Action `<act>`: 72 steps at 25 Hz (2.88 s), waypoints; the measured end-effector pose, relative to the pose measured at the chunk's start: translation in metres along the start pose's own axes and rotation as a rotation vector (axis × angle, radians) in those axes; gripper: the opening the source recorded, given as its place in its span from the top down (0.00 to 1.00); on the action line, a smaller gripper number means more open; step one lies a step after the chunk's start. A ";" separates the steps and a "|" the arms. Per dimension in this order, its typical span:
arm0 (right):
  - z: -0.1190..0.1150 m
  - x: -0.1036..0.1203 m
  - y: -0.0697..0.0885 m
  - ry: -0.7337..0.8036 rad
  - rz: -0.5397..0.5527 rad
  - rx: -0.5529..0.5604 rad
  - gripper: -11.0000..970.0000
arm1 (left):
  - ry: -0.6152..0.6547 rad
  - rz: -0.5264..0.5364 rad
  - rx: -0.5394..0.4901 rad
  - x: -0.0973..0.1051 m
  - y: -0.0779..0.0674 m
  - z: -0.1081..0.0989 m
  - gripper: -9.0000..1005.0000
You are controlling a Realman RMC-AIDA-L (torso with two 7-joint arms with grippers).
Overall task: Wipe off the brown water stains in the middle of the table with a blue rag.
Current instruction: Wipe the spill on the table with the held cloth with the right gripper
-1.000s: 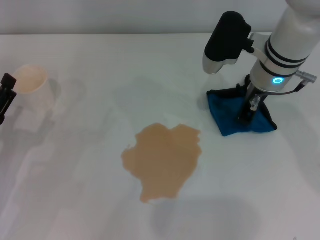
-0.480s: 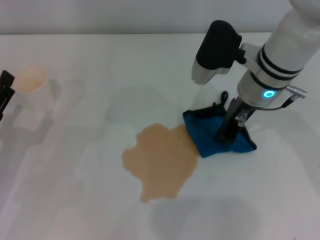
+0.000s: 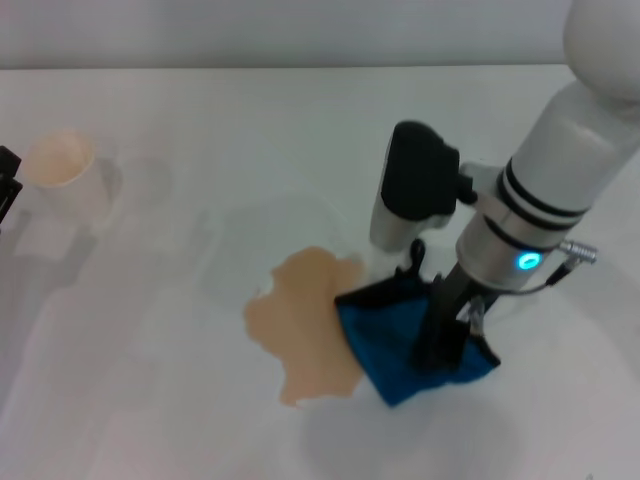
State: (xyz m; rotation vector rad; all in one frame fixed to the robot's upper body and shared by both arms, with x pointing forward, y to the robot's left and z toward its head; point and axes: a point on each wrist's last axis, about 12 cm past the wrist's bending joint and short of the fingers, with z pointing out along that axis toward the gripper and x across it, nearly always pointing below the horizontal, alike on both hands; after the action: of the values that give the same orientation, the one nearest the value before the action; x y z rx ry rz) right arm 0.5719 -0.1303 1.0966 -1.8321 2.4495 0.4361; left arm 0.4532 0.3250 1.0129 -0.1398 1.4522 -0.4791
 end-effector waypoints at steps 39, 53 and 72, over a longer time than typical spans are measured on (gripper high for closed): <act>0.034 -0.021 0.019 -0.288 -0.134 0.056 0.95 | -0.035 -0.025 -0.033 -0.002 0.001 0.003 0.11; 0.022 -0.009 -0.029 -0.301 -0.020 0.242 0.94 | -0.038 -0.035 -0.033 -0.003 0.001 0.003 0.11; 0.027 -0.032 -0.015 -0.348 -0.022 0.217 0.95 | -0.036 -0.034 -0.031 -0.003 0.002 0.003 0.11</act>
State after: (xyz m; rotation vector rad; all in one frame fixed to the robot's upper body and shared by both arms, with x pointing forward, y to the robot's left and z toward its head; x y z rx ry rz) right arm 0.5920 -0.0969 1.0747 -1.5473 2.1486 0.4269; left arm 0.4568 0.3269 1.0153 -0.1970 1.4239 -0.4794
